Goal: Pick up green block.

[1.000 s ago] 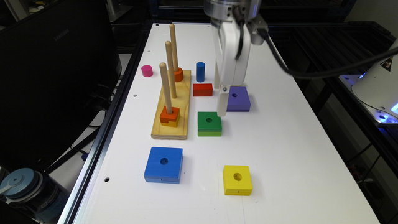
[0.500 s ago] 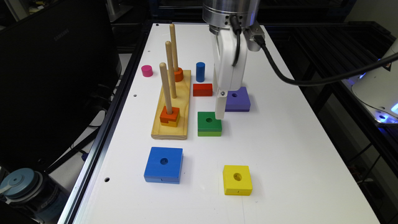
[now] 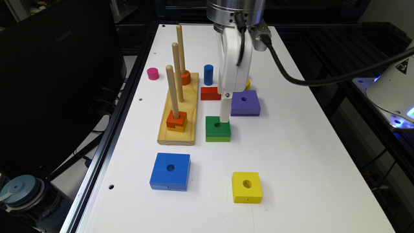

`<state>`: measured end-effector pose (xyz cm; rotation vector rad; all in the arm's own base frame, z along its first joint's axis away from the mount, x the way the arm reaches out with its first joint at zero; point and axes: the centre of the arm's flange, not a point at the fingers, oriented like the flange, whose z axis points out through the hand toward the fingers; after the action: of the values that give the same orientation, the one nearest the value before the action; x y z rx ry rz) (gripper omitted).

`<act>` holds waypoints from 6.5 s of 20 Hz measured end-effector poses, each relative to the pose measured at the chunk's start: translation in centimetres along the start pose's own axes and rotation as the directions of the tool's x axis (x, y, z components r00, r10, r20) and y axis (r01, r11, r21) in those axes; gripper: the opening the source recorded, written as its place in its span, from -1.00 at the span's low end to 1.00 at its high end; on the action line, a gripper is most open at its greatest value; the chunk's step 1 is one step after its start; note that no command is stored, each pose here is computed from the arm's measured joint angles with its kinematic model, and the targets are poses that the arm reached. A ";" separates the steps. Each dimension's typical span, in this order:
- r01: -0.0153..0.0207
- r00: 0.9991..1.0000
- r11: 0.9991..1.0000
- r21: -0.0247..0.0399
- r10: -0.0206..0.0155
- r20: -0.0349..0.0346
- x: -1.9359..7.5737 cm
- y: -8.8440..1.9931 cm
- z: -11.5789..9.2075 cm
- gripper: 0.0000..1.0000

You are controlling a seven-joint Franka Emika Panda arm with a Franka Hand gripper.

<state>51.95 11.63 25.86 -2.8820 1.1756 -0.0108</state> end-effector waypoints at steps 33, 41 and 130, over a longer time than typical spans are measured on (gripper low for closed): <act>0.003 1.000 1.000 -0.002 -0.003 0.013 0.64 -0.2 5.3 1.00; 0.004 1.000 1.000 -0.002 -0.004 0.022 0.68 0.0 7.1 1.00; -0.001 1.000 1.000 0.000 0.001 -0.016 0.14 -1.4 4.0 -1.00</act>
<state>53.12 12.64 21.94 -2.8865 1.1795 -0.0347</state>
